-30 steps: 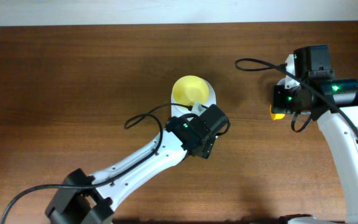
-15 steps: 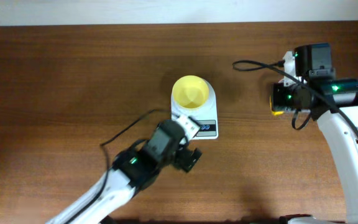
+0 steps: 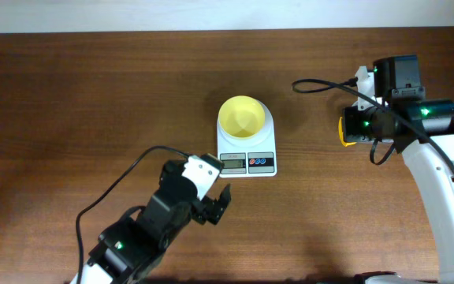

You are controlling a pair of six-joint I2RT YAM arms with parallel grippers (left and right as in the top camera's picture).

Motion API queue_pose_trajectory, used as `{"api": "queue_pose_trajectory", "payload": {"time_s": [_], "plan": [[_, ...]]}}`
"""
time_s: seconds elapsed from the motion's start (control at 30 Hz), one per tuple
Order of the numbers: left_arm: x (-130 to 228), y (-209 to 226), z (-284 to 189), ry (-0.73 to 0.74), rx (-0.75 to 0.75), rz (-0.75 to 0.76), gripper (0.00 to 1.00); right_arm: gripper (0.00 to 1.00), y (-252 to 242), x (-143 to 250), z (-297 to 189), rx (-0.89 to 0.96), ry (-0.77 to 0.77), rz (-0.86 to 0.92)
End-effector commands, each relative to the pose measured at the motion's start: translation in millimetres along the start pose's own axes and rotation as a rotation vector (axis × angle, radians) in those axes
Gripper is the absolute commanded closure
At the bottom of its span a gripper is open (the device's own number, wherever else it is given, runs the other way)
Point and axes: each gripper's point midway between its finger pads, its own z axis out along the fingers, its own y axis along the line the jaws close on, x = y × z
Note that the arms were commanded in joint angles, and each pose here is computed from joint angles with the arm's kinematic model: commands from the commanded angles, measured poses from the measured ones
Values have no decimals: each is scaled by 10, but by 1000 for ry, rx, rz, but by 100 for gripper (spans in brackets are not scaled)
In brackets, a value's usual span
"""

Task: Scoop item into bowl and weigh 50g on scale

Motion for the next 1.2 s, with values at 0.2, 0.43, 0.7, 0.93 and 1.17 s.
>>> {"api": "queue_pose_trajectory", "payload": {"time_s": [0.2, 0.43, 0.7, 0.93, 1.17], "plan": [[-77, -176, 278, 0, 151, -19, 2, 96, 15, -47, -72, -15, -20, 0], [-76, -177, 278, 1, 151, -19, 1, 96, -42, -83, -77, -7, -35, 36], [-75, -177, 278, 1, 151, -19, 1, 96, -990, -288, -3, -81, -153, 238], [-75, -177, 278, 1, 151, -19, 1, 96, -1356, -376, 547, -66, -136, 164], [-76, -177, 278, 1, 151, -19, 1, 96, -1642, -240, 1024, 35, -39, 133]]}}
